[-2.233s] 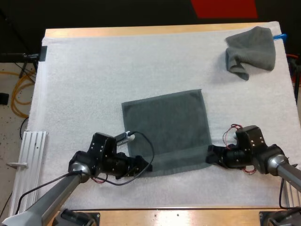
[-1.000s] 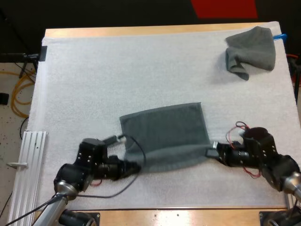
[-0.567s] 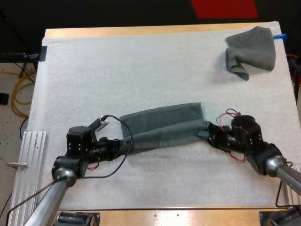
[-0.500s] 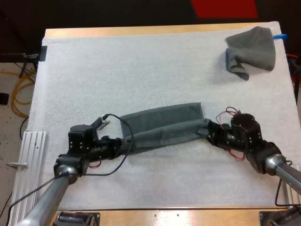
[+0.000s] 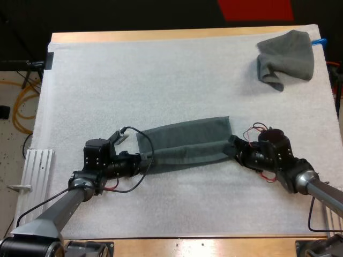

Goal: Pick towel from pile fold and stack

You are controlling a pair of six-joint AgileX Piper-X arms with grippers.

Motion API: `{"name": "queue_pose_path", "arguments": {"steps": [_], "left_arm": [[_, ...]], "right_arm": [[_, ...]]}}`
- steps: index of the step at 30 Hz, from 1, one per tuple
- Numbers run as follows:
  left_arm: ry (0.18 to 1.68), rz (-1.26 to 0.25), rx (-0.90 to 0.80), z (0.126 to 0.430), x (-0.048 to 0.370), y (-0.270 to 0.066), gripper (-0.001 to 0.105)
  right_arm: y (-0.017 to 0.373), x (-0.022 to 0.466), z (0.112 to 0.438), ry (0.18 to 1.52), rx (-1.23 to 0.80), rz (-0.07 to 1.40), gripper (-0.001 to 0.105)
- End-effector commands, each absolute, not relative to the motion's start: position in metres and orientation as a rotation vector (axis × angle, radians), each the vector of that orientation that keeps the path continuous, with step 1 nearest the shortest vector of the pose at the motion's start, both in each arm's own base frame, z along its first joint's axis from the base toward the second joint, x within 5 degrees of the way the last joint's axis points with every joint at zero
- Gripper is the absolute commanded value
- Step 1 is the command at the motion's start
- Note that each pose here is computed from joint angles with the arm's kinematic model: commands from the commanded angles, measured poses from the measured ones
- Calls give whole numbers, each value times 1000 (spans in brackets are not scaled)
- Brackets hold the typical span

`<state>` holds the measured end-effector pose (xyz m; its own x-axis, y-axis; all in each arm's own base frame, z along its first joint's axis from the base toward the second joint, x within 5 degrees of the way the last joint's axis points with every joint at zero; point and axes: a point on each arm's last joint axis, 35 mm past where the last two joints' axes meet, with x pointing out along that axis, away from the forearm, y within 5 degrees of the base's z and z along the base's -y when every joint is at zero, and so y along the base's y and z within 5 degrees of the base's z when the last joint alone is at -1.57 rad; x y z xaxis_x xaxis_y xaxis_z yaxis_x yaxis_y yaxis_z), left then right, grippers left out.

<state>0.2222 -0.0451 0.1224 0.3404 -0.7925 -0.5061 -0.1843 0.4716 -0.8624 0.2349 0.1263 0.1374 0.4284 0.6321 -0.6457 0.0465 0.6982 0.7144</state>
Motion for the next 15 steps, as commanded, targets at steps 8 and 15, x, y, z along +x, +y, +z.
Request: {"name": "queue_pose_path", "arguments": {"steps": [8,15], "left_arm": [[1107,-577,-948,126,226,-45,35],[1010,-561,-892,134,237,-45,39]], "right_arm": [[133,248,144,960,750,509,71],[137,256,146,856,753,547,71]]}}
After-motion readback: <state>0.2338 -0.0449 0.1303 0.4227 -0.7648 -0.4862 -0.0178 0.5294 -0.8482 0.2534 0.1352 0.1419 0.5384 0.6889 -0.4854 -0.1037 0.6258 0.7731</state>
